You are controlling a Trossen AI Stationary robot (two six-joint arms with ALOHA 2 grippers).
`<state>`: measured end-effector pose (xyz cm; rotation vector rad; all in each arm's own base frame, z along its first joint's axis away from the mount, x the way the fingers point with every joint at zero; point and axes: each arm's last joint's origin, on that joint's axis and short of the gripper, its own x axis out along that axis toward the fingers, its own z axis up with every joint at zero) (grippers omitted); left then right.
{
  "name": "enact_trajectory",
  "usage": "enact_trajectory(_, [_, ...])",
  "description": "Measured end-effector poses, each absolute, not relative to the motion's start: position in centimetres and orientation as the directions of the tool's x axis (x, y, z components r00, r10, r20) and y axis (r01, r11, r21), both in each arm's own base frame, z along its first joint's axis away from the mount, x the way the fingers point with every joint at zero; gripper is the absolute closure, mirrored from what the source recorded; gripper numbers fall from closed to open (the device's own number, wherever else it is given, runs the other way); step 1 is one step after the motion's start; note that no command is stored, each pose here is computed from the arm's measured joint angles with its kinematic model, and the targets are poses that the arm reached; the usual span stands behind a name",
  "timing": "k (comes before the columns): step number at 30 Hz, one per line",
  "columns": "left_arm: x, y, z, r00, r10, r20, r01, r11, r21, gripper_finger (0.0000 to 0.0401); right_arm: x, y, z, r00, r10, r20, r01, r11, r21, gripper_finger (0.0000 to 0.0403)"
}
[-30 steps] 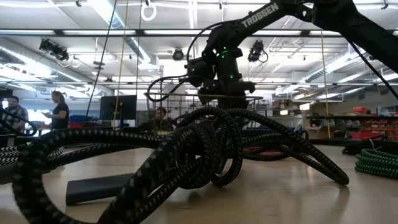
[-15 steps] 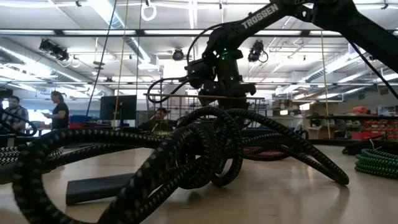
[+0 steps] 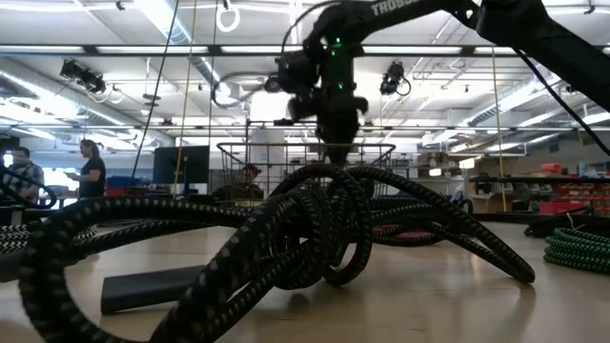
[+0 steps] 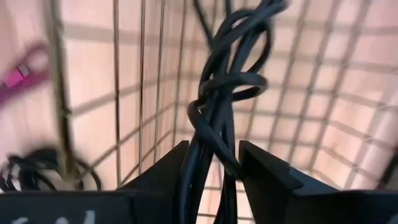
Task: Pick and place USB-C Cables
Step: Put the black charger cable into the wire basket, then put the blue charger cable into the wire basket
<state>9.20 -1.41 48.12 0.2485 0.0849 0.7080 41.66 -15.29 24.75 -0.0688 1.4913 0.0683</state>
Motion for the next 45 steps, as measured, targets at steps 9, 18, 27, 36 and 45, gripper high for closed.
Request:
enact_trajectory(9, [9.2,-1.4,48.1,0.758,0.653,0.007,-0.633,0.732,0.254,0.0234,41.8,-15.3,26.3,0.122,0.003,-0.993,-0.066,0.998,-0.005,0.0257])
enact_trajectory(18, [9.2,-1.4,48.1,0.758,0.653,0.007,-0.633,0.732,0.254,0.0234,41.4,-15.2,24.2,0.045,0.026,-0.999,-0.05,0.998,0.024,0.0256])
enact_trajectory(27, [9.2,-1.4,48.1,0.757,0.653,0.007,-0.633,0.731,0.254,0.0234,41.2,-15.3,21.4,-0.013,-0.032,-0.999,-0.025,0.999,-0.031,0.0234])
enact_trajectory(36, [9.2,-1.4,48.1,0.757,0.653,0.007,-0.633,0.731,0.255,0.0234,41.2,-15.5,21.3,-0.022,-0.065,-0.998,-0.013,0.998,-0.065,0.02])
enact_trajectory(45, [9.1,-1.3,47.6,0.711,0.703,-0.017,-0.677,0.69,0.255,0.0234,41.6,-15.5,27.0,0.085,-0.105,-0.991,0.004,0.994,-0.105,0.0197])
